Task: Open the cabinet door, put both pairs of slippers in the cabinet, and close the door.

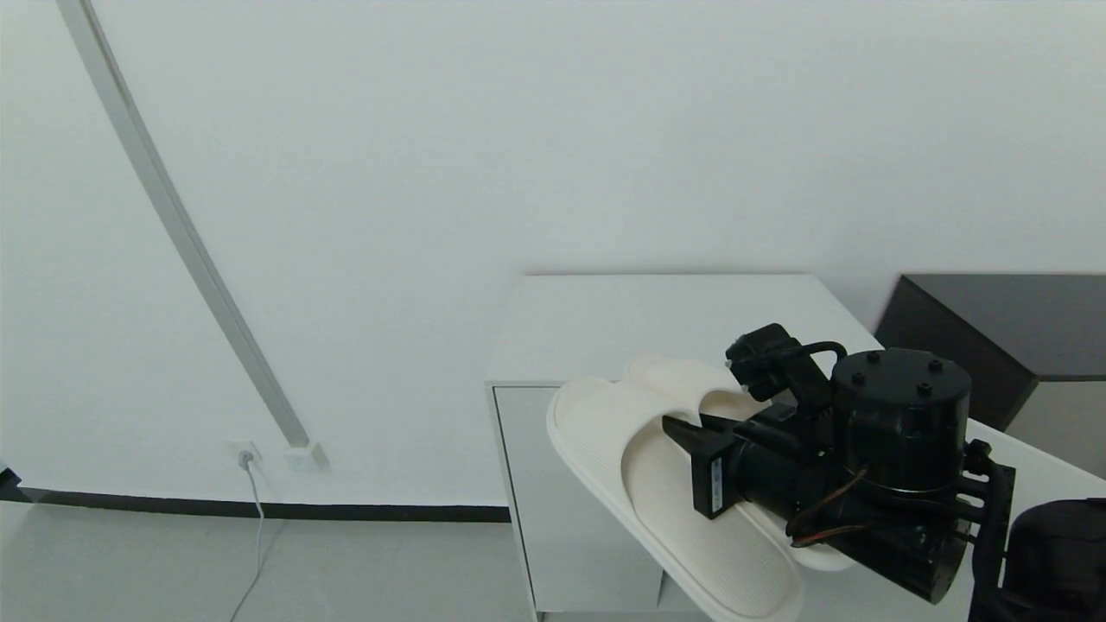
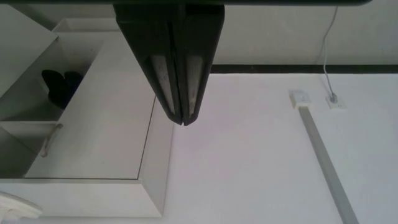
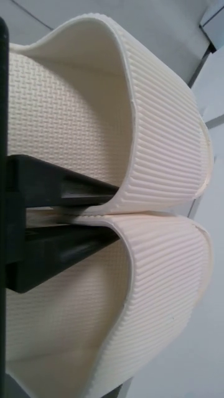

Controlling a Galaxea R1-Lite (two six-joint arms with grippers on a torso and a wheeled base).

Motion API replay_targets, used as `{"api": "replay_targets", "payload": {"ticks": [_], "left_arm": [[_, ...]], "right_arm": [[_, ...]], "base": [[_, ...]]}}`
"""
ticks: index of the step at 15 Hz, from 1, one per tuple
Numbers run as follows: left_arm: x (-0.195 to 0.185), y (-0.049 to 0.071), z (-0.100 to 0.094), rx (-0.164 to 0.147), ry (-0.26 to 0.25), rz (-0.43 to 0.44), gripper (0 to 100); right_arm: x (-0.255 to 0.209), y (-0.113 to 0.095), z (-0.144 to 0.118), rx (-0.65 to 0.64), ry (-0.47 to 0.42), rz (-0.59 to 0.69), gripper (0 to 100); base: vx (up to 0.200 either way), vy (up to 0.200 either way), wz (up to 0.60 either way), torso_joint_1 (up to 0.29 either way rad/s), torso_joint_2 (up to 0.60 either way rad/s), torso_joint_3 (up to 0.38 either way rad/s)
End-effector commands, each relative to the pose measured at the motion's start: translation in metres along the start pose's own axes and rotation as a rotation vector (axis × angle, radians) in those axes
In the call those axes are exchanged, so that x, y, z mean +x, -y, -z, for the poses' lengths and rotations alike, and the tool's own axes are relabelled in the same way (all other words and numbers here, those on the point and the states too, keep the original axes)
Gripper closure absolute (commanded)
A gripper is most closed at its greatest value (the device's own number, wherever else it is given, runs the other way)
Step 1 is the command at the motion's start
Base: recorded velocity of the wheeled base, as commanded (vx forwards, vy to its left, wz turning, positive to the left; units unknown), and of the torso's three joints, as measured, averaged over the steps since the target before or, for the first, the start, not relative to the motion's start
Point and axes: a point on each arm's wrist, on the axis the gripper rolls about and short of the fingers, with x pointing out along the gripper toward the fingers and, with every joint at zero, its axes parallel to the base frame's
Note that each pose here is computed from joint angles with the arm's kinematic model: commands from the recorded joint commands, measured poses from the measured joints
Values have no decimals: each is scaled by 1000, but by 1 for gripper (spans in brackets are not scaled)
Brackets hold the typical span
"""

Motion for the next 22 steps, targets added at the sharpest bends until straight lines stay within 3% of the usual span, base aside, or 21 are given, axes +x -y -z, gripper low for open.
{"api": "replay_targets", "payload": {"ticks": [1,13,22], "left_arm": [[0,0,0,0,0,-1,100],[0,0,0,3,0,-2,100],[0,0,0,3,-1,-2,100]], "right_arm": [[1,0,1,-1,-5,0,100],[3,0,6,4,17,-10,100],[1,1,6,4,18,-10,100]], "base": [[0,0,0,0,0,0],[0,0,0,0,0,0],[0,-200,0,3,2,4]]}}
